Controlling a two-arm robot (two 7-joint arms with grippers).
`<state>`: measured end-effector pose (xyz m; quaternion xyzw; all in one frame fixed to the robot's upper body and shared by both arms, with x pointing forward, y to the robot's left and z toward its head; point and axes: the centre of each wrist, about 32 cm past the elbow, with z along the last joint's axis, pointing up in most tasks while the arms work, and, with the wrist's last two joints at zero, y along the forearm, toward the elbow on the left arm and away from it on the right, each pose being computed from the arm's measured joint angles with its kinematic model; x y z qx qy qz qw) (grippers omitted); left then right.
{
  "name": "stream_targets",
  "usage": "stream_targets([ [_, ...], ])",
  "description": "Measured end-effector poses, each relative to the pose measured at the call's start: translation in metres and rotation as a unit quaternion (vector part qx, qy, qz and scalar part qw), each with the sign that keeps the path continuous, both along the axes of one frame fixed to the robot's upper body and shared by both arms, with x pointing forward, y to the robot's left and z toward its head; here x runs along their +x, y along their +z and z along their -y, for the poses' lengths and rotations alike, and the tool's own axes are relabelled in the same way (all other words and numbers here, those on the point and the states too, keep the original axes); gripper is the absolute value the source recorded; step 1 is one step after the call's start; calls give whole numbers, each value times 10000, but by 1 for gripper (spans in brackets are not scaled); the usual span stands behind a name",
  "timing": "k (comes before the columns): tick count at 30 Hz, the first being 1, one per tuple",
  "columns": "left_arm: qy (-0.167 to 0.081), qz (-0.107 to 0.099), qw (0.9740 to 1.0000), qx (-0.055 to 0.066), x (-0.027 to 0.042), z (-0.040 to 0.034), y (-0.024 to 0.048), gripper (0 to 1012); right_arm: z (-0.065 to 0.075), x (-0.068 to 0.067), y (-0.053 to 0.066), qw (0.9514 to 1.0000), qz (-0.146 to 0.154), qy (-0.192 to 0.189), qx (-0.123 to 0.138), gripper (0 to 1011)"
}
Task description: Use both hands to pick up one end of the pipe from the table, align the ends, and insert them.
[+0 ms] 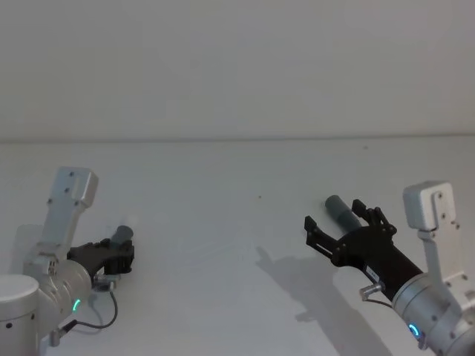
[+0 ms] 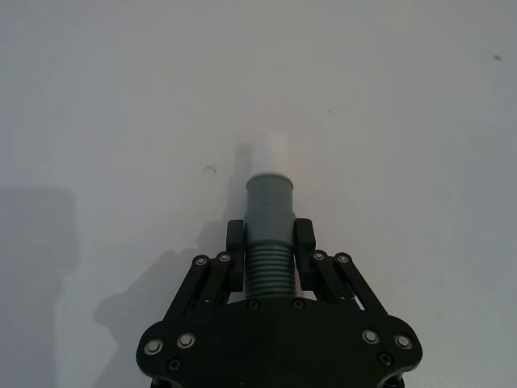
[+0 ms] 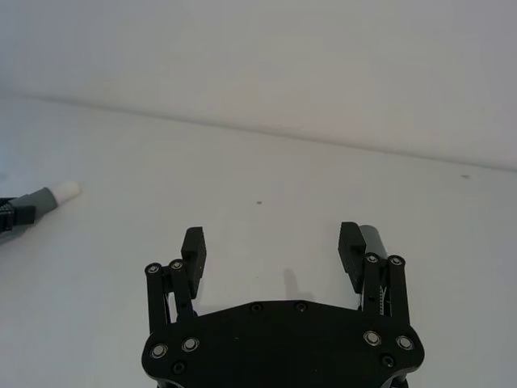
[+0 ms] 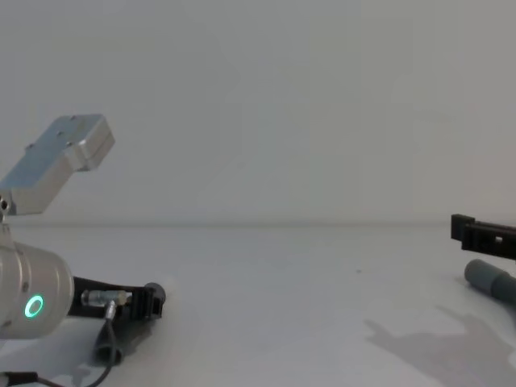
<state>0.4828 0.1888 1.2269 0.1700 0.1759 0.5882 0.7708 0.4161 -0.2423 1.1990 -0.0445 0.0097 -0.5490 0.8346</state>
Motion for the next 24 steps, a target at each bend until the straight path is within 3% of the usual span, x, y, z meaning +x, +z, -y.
stream_targets([
  [7,-1,0,10000,-1,0,0,0,329,64,40,99,9999,-139,-12,-81,1000],
  [24,-1,1,10000,-1,0,1,0,329,224,257,459,9950,-922,-375,-100,1000],
])
